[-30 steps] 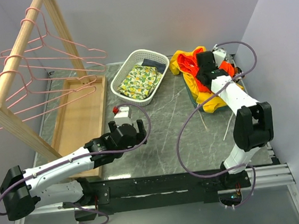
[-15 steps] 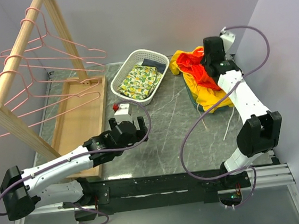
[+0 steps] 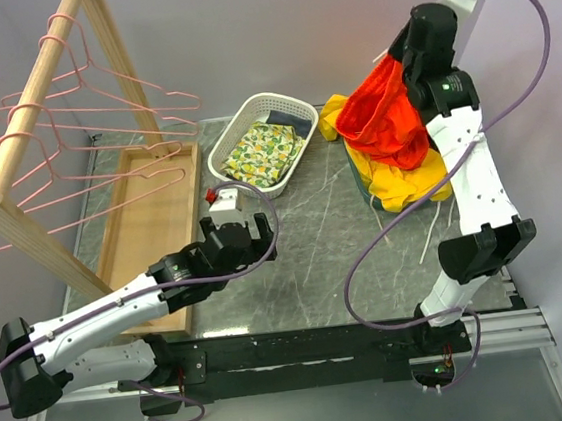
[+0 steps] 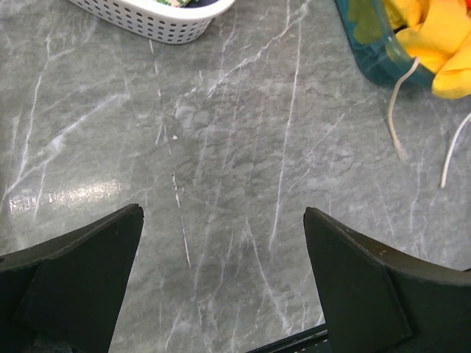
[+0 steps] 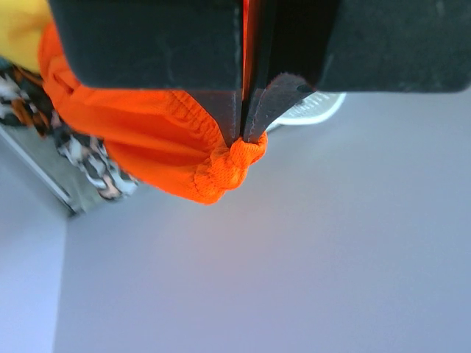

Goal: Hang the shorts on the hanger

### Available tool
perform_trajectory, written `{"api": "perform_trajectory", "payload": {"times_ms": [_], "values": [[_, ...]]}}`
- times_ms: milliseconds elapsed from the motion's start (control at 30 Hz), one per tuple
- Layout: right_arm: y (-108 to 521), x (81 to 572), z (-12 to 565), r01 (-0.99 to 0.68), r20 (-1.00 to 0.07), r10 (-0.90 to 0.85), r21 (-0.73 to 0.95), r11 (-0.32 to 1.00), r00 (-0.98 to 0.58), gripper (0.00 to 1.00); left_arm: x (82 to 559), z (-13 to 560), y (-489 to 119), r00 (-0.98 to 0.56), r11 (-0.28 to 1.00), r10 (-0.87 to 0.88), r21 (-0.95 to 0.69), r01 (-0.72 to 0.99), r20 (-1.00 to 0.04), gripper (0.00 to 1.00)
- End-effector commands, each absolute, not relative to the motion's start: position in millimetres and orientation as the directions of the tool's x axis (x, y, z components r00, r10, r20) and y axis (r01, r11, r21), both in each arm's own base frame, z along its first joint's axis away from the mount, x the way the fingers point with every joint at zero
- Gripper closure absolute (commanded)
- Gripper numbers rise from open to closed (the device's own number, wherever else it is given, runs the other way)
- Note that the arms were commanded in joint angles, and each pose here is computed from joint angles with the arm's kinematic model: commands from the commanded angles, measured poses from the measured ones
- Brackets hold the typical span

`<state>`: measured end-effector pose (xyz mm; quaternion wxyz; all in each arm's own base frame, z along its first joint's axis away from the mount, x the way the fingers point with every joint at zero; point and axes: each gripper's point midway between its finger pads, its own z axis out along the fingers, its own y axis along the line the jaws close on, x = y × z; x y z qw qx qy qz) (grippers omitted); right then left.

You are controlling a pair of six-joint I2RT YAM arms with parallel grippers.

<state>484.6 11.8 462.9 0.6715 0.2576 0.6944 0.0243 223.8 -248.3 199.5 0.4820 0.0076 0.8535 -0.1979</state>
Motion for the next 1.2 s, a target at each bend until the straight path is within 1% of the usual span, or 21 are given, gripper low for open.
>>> {"api": "perform_trajectory", "payload": {"times_ms": [0,33,100,200,267,300,367,500,633,667,800,867,933,967,1033,1067,1167], "values": [[21,475,545,0.174,-0.895,0.396,0.432,0.885,0.206,1.00,229,232,-247,-0.482,0.904,-0.231,-0.369,0.214,-0.845,0.04],[24,469,565,0.135,-0.882,0.405,0.444,0.886,0.240,1.00,230,232,-247,-0.481,0.904,-0.232,-0.370,0.213,-0.845,0.03],[33,458,585,0.086,-0.869,0.415,0.451,0.888,0.269,1.00,230,234,-248,-0.481,0.903,-0.235,-0.373,0.214,-0.845,0.03],[52,427,620,-0.001,-0.846,0.424,0.448,0.894,0.324,1.00,231,235,-248,-0.481,0.901,-0.237,-0.376,0.215,-0.844,0.04],[60,399,639,-0.036,-0.836,0.414,0.431,0.902,0.361,1.00,231,239,-250,-0.482,0.893,-0.247,-0.391,0.224,-0.841,0.03],[71,379,651,-0.082,-0.825,0.425,0.426,0.901,0.374,1.00,230,241,-250,-0.481,0.889,-0.253,-0.398,0.226,-0.839,0.03],[76,359,660,-0.111,-0.823,0.417,0.407,0.907,0.387,1.00,228,252,-253,-0.479,0.871,-0.273,-0.425,0.245,-0.834,0.03],[96,315,677,-0.269,-0.799,0.468,0.389,0.881,0.377,1.00,222,285,-259,-0.463,0.823,-0.302,-0.473,0.314,-0.833,0.02],[109,281,674,-0.374,-0.795,0.502,0.375,0.848,0.341,1.00,217,339,-254,-0.411,0.764,-0.383,-0.534,0.362,-0.827,0.01],[113,277,672,-0.394,-0.797,0.507,0.372,0.840,0.328,1.00,216,359,-252,-0.387,0.740,-0.421,-0.557,0.376,-0.820,0.02],[132,259,654,-0.496,-0.817,0.527,0.366,0.787,0.233,1.00,211,405,-250,-0.338,0.658,-0.514,-0.615,0.435,-0.789,0.06],[141,253,637,-0.526,-0.828,0.531,0.376,0.763,0.179,1.00,204,417,-257,-0.343,0.613,-0.520,-0.621,0.488,-0.783,0.09],[150,250,618,-0.543,-0.840,0.527,0.384,0.747,0.130,1.00,195,422,-268,-0.362,0.564,-0.502,-0.615,0.551,-0.785,0.11],[150,250,612,-0.535,-0.844,0.523,0.389,0.750,0.119,1.00,192,417,-274,-0.376,0.554,-0.481,-0.607,0.570,-0.792,0.14],[156,252,591,-0.529,-0.860,0.503,0.392,0.753,0.079,1.00,187,410,-285,-0.397,0.531,-0.445,-0.594,0.605,-0.803,0.16],[158,252,584,-0.529,-0.867,0.495,0.391,0.753,0.064,1.00,179,400,-293,-0.429,0.502,-0.405,-0.589,0.633,-0.807,0.18],[163,257,554,-0.498,-0.882,0.472,0.400,0.769,0.020,1.00,161,385,-309,-0.471,0.436,-0.366,-0.595,0.675,-0.802,0.18]]}}
